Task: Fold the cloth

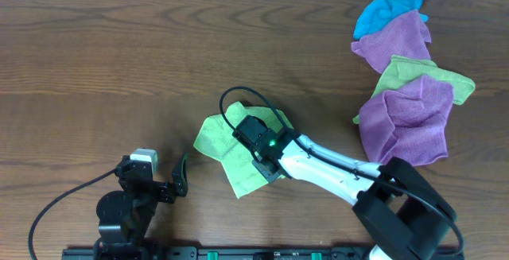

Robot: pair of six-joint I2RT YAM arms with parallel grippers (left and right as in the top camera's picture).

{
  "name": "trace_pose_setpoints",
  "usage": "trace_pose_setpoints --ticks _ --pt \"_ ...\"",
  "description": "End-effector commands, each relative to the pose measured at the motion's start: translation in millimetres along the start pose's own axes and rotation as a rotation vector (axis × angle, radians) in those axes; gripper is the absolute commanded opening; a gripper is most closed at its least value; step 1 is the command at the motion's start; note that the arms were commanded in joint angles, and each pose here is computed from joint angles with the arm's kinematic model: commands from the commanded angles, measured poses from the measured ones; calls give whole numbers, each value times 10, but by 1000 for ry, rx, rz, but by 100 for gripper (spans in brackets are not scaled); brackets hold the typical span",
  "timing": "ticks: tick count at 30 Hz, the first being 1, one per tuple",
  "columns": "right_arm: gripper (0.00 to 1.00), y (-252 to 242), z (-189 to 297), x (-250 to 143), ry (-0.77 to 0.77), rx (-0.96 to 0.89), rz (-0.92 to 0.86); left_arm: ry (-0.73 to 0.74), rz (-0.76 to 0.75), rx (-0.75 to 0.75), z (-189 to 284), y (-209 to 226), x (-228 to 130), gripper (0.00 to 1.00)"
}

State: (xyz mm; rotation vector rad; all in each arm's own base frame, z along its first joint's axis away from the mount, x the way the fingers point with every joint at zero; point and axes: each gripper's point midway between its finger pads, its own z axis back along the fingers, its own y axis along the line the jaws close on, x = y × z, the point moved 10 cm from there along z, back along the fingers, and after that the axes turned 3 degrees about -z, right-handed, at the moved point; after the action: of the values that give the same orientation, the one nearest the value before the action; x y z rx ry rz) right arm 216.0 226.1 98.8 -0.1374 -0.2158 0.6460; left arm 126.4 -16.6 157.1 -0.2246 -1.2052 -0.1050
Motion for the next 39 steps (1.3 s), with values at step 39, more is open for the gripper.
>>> trace_pose_setpoints --ticks 39 --pt "7 21 -100 13 6 38 19 18 10 -1 -29 7 -70 95"
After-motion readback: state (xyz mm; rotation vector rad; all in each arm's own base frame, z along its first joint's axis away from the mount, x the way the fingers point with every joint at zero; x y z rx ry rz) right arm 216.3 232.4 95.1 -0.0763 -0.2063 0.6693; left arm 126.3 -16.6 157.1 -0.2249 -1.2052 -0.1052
